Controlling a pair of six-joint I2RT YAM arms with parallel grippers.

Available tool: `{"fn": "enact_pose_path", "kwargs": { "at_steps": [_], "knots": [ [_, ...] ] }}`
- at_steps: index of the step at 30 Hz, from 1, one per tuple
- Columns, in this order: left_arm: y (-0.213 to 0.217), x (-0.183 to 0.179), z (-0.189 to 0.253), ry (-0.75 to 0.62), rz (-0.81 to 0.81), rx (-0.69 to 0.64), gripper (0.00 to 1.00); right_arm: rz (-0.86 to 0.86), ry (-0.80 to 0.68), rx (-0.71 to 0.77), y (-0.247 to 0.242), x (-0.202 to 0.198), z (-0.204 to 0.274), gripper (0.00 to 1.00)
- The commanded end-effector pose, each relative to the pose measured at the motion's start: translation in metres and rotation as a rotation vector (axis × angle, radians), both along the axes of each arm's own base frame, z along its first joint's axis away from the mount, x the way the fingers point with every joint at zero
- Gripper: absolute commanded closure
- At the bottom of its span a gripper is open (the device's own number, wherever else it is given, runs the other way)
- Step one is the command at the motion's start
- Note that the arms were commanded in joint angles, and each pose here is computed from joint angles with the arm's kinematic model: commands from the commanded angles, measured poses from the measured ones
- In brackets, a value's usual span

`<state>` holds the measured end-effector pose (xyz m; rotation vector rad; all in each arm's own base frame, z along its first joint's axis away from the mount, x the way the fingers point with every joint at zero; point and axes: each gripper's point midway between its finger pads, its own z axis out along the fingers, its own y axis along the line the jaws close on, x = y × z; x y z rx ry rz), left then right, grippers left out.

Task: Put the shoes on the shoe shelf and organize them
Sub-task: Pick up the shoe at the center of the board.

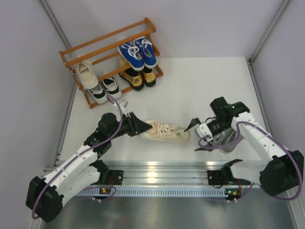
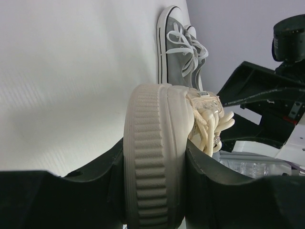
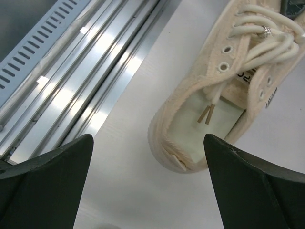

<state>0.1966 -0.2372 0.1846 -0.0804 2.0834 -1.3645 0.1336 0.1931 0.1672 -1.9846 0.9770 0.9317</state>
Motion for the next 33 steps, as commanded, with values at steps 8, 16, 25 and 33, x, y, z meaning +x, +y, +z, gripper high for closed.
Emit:
{"fn": "enact_pose_path", "kwargs": {
  "at_steps": [8,16,25,33],
  "knots": [
    [-0.005,-0.005,0.035,-0.013,-0.013,-0.136,1.00,0.122,-0.238,-0.124,0.015,-0.008,-0.013,0.05],
    [-0.014,-0.014,0.039,0.004,-0.107,-0.132,1.00,0.135,-0.412,-0.268,0.013,0.018,-0.025,0.21],
    [-0.014,-0.013,0.039,0.009,-0.105,-0.133,1.00,0.176,-0.440,-0.297,0.011,0.013,-0.037,0.47],
    [-0.014,-0.013,0.045,-0.003,-0.103,-0.144,1.00,0.236,-0.501,-0.384,0.008,0.009,-0.060,0.66]
  ]
}}
